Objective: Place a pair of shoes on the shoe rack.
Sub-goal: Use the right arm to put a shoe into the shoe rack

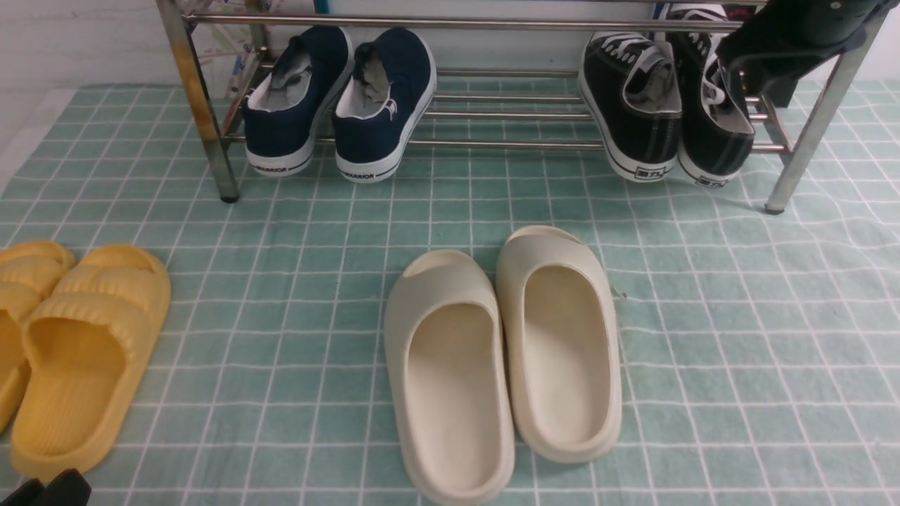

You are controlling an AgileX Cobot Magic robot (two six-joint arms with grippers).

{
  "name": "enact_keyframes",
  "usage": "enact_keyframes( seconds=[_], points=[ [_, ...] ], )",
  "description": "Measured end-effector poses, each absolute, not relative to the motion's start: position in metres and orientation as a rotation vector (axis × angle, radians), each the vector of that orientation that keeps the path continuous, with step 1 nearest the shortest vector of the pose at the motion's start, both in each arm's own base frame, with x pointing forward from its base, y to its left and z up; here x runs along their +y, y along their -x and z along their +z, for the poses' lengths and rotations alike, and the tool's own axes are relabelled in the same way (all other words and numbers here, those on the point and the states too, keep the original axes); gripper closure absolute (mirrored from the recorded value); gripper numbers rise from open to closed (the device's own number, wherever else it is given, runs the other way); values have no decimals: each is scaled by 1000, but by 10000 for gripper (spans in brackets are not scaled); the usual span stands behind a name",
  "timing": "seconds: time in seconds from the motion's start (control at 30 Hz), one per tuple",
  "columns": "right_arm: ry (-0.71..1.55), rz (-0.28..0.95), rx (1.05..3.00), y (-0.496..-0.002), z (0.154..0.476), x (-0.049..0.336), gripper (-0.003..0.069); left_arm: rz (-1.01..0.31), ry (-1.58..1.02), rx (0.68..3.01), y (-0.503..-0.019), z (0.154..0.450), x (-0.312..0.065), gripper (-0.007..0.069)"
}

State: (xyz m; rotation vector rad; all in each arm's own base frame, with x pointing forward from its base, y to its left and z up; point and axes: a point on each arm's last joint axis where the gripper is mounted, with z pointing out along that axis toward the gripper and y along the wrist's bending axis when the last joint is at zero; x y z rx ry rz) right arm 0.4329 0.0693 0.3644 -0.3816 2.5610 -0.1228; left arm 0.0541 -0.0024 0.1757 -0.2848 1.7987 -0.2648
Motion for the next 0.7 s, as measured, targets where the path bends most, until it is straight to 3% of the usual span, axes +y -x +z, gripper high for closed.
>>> enact_keyframes(
  seconds=[0.13, 0.27, 0.3, 0.47, 0.7],
  points=[
    [383, -98, 2571, -421, 369, 69, 496, -265, 285, 1799, -54, 176, -2, 385],
    [395, -69, 2638, -418, 351, 70, 601, -265, 285, 1799, -54, 176, -2, 385],
    [395, -69, 2638, -418, 351, 70, 601, -265, 285, 1799, -54, 176, -2, 385],
    [416, -60, 2788, -422, 293, 72, 659, -265, 285, 1799, -54, 176, -2, 385],
    [281, -79, 2741, -458, 228, 76, 659, -265, 285, 1799, -54, 176, -2, 385]
  ],
)
